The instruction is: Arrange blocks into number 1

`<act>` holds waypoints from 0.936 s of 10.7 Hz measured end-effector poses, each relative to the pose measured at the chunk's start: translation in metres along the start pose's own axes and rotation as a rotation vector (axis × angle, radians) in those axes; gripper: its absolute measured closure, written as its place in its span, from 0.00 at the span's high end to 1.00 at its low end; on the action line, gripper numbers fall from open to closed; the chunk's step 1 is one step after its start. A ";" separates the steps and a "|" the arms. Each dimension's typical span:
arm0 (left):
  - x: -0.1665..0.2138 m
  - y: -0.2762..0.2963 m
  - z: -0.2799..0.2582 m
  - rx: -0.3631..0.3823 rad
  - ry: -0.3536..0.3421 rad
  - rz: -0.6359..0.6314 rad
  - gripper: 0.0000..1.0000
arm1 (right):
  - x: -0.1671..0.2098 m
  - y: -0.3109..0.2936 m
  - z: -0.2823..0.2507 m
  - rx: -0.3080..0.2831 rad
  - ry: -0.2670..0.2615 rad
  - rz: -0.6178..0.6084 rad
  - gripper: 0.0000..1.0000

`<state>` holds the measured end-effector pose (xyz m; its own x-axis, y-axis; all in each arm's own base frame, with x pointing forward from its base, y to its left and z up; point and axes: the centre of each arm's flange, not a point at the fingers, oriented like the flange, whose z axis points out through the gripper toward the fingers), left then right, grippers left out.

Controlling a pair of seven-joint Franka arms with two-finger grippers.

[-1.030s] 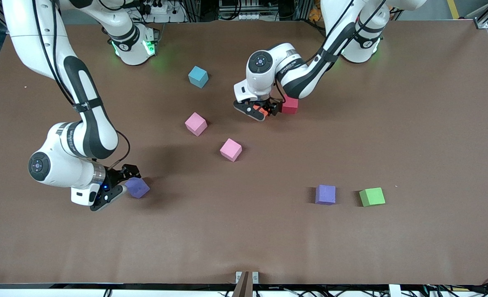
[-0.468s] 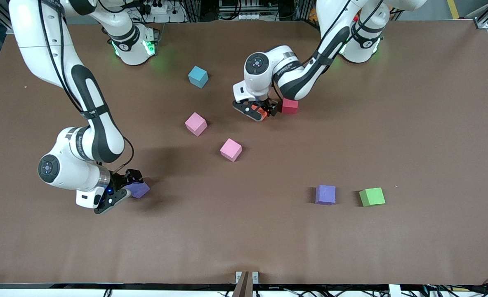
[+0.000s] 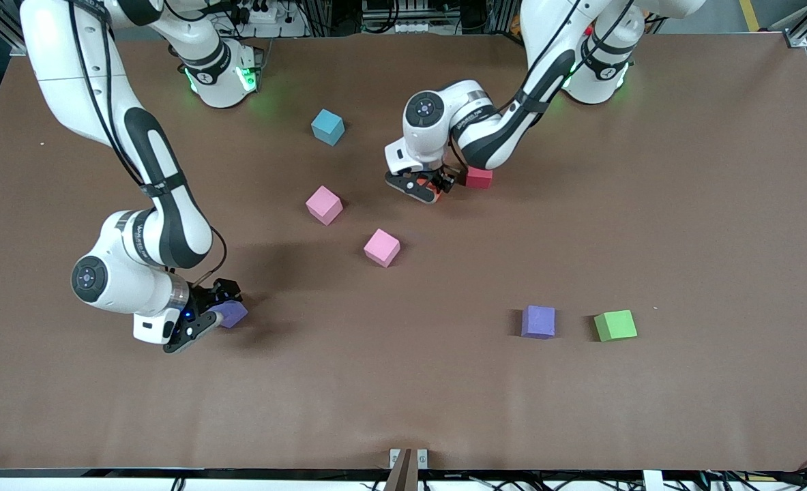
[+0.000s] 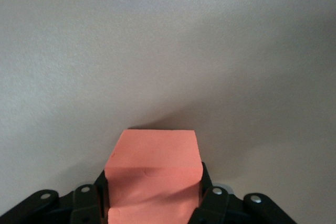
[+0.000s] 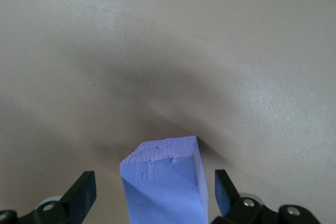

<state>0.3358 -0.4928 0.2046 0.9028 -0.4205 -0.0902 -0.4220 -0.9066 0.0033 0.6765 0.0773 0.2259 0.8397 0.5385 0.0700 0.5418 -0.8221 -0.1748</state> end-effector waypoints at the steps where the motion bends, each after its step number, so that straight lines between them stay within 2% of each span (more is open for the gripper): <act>1: -0.008 0.014 -0.001 -0.002 0.001 -0.087 0.63 | 0.000 0.000 0.003 -0.003 0.001 -0.005 1.00; 3: -0.035 0.046 -0.003 0.018 -0.034 -0.199 0.63 | 0.000 -0.002 0.010 -0.001 -0.006 -0.012 1.00; 5: -0.056 0.065 -0.004 0.041 -0.069 -0.233 0.63 | -0.001 -0.002 0.017 0.003 -0.015 -0.013 1.00; 8: -0.071 0.074 0.000 0.032 -0.117 -0.264 0.60 | -0.005 0.001 0.028 0.002 -0.030 -0.014 1.00; 10: -0.074 0.081 -0.002 -0.004 -0.130 -0.290 0.60 | -0.007 0.008 0.026 -0.017 -0.029 -0.038 0.98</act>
<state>0.2347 -0.5355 0.2132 0.9671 -0.1371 -0.2142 -0.1483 -0.9882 -0.0371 0.6741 0.0717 0.1989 0.8173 0.5742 0.0479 0.5740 -0.8038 -0.1563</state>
